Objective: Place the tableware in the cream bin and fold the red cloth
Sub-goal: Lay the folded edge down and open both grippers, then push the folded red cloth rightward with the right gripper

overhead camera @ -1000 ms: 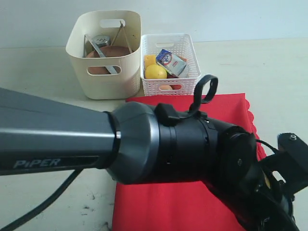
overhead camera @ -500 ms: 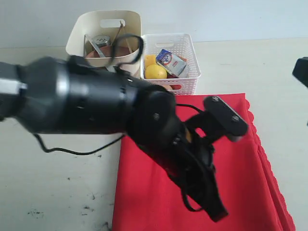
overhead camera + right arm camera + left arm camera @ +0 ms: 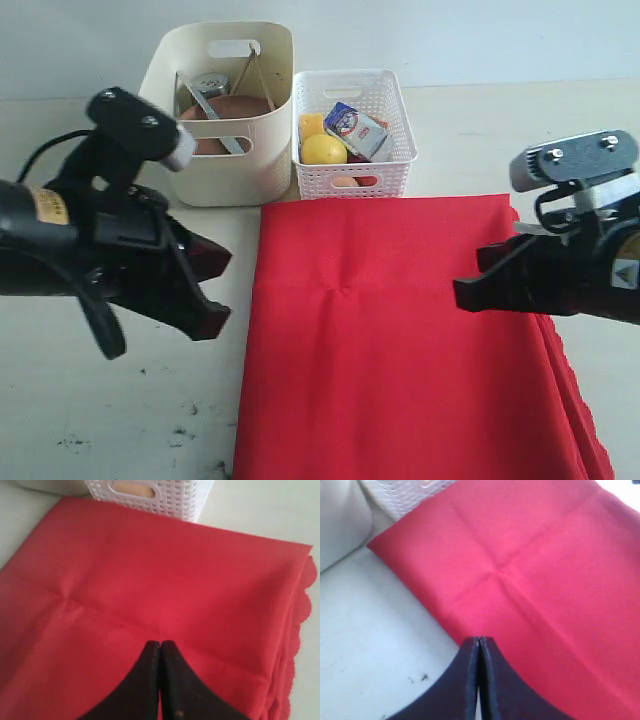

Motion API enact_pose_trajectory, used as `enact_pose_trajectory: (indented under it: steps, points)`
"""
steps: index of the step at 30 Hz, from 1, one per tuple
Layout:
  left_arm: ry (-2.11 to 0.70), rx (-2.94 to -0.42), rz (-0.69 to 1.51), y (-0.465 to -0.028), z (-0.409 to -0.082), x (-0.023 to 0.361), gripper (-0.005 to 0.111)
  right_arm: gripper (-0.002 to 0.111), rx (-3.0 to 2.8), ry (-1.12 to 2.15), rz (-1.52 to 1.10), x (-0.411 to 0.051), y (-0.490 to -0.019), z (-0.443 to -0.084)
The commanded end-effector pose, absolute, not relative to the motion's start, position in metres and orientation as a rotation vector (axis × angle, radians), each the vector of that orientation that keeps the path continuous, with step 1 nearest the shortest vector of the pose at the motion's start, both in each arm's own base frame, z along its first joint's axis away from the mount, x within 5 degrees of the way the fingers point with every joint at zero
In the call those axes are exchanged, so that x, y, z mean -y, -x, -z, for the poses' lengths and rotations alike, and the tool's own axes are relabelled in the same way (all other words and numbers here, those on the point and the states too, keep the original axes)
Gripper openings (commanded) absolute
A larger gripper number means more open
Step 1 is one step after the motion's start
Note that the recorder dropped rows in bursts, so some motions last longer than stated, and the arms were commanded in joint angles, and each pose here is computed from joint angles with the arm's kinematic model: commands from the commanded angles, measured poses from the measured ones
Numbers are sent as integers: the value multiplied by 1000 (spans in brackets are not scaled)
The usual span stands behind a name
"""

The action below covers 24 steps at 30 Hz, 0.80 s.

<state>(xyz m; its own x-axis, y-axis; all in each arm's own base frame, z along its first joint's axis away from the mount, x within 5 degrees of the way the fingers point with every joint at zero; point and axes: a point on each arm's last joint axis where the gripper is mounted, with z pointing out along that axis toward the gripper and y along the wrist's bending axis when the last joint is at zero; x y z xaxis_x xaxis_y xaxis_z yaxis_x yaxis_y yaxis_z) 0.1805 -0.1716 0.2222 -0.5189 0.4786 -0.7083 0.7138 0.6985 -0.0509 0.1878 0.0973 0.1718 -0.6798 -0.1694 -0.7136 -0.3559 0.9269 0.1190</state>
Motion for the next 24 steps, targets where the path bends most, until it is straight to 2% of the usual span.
enact_pose_trajectory:
  steps: [1,6,11,13,24]
  points:
    - [-758,-2141,446,-168,-232,144,2,0,-2386,424,-323,-121,-213,-153]
    - [-678,-2069,452,-152,-238,123,2,0,-2466,508,-306,-149,-235,-130]
    - [-676,-2026,448,-142,-239,113,2,0,-2559,665,-203,-154,-249,-106]
    - [-675,-2022,449,-140,-239,112,2,0,-2598,736,-151,-148,-252,-100]
    - [-678,-2025,445,-139,-237,111,2,0,-2858,528,24,-75,-264,-91]
